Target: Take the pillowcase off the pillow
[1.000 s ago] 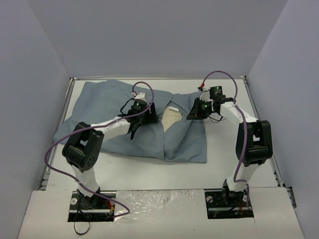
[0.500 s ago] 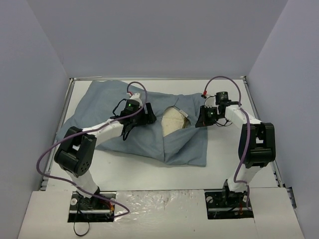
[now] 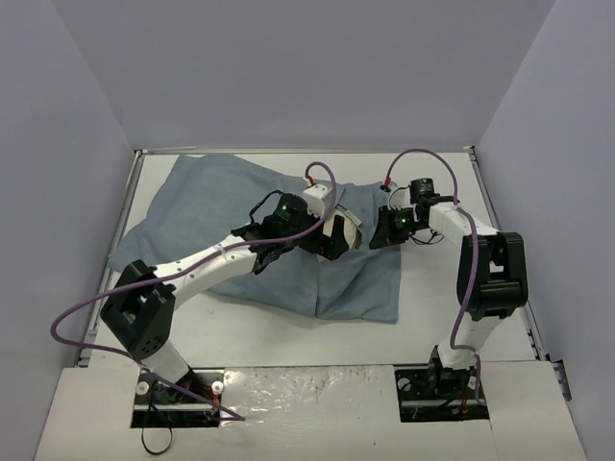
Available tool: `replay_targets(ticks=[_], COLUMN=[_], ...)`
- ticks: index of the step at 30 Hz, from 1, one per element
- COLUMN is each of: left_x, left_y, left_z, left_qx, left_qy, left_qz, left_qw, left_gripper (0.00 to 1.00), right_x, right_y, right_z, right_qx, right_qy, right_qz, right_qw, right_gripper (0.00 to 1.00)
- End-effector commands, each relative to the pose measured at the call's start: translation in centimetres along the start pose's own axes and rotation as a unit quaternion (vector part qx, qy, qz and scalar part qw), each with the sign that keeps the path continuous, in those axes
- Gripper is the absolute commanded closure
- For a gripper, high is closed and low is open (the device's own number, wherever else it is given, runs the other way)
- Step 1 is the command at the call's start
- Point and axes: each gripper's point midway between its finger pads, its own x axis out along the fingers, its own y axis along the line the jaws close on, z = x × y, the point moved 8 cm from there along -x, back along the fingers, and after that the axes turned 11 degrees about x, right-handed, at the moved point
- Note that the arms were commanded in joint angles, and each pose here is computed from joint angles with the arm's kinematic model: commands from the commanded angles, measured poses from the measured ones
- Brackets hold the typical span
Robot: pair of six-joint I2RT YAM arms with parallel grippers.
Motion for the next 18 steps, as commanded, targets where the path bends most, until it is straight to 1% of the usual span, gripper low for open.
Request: replay_targets(ticks=[1, 3, 4, 5, 6, 7, 8, 9, 10, 14, 18], left_x=[1.6, 2.4, 3.0, 3.9, 4.3, 4.6, 5.4, 5.7, 6.3, 6.8, 7.5], left_y=[0.0, -0.2, -0.6, -0.4, -0.4, -0.2, 0.0, 0.1, 0.7, 1.7, 1.5], left_z=[-1.5, -1.8, -0.9, -1.7, -1.7, -0.5, -1.5, -1.3, -1.1, -1.6, -1.7], left_qx=[0.044, 0.062, 0.08, 0.086, 0.093, 0.102, 0.109, 0.112, 0.117, 0.115, 0.087], left_qy=[0.054, 0.074, 0.066, 0.086, 0.09, 0.08, 0.103, 0.106, 0.107, 0.119, 0.116], left_qz=[0.01, 0.022, 0.034, 0.043, 0.053, 0.082, 0.094, 0.102, 0.134, 0.178, 0.18], left_qw=[0.998, 0.995, 0.994, 0.992, 0.99, 0.988, 0.984, 0.983, 0.978, 0.97, 0.973], left_gripper=[0.06, 0.08, 0.09, 0.1, 0.13, 0.15, 0.17, 0.2, 0.21, 0.22, 0.21], right_x=[0.2, 0.2, 0.2, 0.2, 0.2, 0.1, 0.1, 0.1, 0.0, 0.1, 0.5], right_y=[0.1, 0.2, 0.2, 0.2, 0.2, 0.2, 0.3, 0.3, 0.3, 0.1, -0.1], right_z=[-0.7, -0.7, -0.7, -0.8, -0.7, -0.7, -0.8, -0.8, -0.8, -0.9, -1.2], right_qx=[-0.002, -0.002, -0.003, -0.003, -0.003, -0.003, -0.003, -0.004, -0.003, 0.0, 0.003], right_qy=[0.018, 0.018, 0.018, 0.019, 0.018, 0.017, 0.018, 0.017, 0.017, 0.019, 0.025], right_qz=[0.034, 0.038, 0.039, 0.04, 0.04, 0.042, 0.045, 0.046, 0.047, 0.052, 0.056], right_qw=[0.999, 0.999, 0.999, 0.999, 0.999, 0.999, 0.999, 0.999, 0.999, 0.998, 0.998], right_gripper=[1.0, 1.0, 1.0, 1.0, 1.0, 1.0, 1.0, 1.0, 1.0, 1.0, 1.0])
